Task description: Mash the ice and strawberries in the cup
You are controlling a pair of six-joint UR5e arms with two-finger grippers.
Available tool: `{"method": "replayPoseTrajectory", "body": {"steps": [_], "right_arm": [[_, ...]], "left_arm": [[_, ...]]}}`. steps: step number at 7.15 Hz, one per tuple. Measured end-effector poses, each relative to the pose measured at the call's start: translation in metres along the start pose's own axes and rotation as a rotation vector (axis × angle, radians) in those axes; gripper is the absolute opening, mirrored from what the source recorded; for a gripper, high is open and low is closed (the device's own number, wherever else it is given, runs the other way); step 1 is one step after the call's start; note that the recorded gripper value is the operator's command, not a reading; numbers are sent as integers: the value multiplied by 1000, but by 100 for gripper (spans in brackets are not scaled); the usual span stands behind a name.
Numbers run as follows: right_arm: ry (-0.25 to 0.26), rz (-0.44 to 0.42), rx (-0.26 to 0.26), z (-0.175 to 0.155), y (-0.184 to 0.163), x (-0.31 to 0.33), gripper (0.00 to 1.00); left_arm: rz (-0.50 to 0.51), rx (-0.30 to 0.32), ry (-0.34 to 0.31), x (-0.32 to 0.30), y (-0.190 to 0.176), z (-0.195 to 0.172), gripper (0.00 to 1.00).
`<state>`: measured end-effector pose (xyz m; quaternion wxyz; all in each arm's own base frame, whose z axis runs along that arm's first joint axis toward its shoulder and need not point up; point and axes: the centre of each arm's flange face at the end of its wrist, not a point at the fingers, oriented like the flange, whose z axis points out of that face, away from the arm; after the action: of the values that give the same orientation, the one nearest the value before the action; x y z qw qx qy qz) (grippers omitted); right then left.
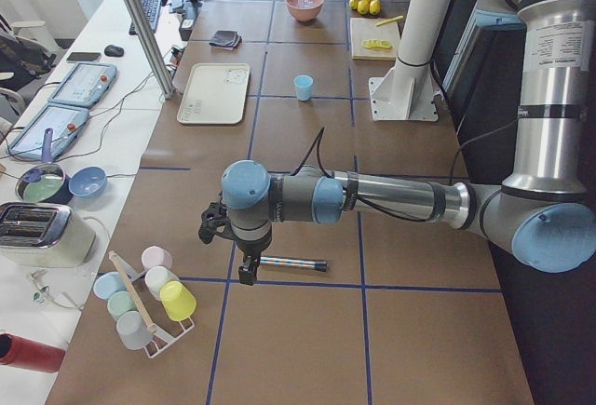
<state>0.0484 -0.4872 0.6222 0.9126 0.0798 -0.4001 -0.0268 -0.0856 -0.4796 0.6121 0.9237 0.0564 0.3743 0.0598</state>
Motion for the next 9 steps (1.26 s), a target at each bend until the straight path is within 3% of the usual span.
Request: {"method": "replayPoseTrajectory", "body": {"steps": [2,5,6,9], "right_arm": [[37,14,-12,4,4,-53,98],[83,15,-87,-7,25,-119,82],[87,9,-113,-2,32,-124,72],[87,-7,-180,24,44,-124,70]], "left_arm": [[5,6,-1,3,3,-3,100],[9,14,-2,5,3,-7,100],[10,15,-3,5,3,-8,100],[9,17,-3,6,3,-9,100]]}}
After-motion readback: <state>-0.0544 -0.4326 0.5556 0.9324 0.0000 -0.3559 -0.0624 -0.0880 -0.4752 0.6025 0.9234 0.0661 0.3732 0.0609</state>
